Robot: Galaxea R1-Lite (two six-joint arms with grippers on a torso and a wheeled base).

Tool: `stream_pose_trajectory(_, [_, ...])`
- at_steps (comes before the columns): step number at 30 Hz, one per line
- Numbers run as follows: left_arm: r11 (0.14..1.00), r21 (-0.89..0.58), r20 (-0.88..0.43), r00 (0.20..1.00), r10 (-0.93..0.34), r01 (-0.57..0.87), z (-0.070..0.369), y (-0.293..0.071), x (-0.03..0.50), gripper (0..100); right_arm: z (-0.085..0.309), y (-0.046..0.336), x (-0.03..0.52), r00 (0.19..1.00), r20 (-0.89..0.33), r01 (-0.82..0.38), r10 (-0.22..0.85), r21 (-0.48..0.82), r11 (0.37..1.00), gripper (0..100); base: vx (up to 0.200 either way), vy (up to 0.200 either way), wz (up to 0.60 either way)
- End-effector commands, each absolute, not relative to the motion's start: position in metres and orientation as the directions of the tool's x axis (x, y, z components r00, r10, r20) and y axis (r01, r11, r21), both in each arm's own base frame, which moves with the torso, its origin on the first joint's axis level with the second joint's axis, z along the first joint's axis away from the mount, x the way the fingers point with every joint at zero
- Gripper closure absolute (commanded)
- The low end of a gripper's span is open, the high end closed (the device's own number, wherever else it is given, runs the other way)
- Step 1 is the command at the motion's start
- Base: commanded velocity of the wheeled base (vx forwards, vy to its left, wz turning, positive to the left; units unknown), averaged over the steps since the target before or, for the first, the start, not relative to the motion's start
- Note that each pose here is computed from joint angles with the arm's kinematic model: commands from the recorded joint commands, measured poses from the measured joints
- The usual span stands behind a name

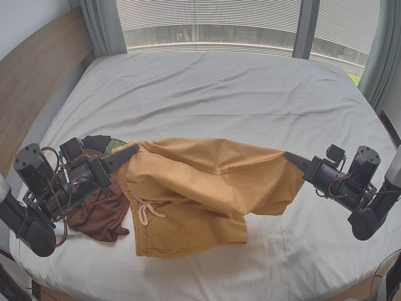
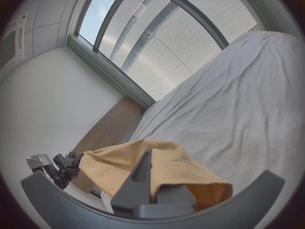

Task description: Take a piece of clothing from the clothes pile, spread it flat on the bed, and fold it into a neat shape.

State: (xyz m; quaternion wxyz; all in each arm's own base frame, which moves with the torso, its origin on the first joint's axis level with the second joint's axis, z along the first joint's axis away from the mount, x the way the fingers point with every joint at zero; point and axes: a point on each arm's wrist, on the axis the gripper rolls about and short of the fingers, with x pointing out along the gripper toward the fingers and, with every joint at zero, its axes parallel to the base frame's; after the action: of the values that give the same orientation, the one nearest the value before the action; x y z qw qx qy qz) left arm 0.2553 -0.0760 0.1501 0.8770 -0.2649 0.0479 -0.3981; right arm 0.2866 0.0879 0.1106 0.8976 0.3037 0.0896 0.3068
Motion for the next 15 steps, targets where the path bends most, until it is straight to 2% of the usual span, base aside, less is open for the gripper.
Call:
stream_pose_trajectory(1, [0.540, -0.504, 0.131, 0.677, -0.724, 0.674, 0.151, -0.077, 0.257, 100, 0.119, 0.086, 0.285, 0.797, 0.053, -0.511, 0.601, 0.590, 0.625, 100, 0.000, 0.000, 0.00])
stream_pose_trajectory(15, [0.550, -0.527, 0.089, 0.686, -0.722, 0.647, 0.135, -0.079, 0.271, 100, 0.134, 0.079, 0.284, 0.805, 0.105, -0.530, 0.584, 0.571, 0.627, 100, 0.000, 0.000, 0.00])
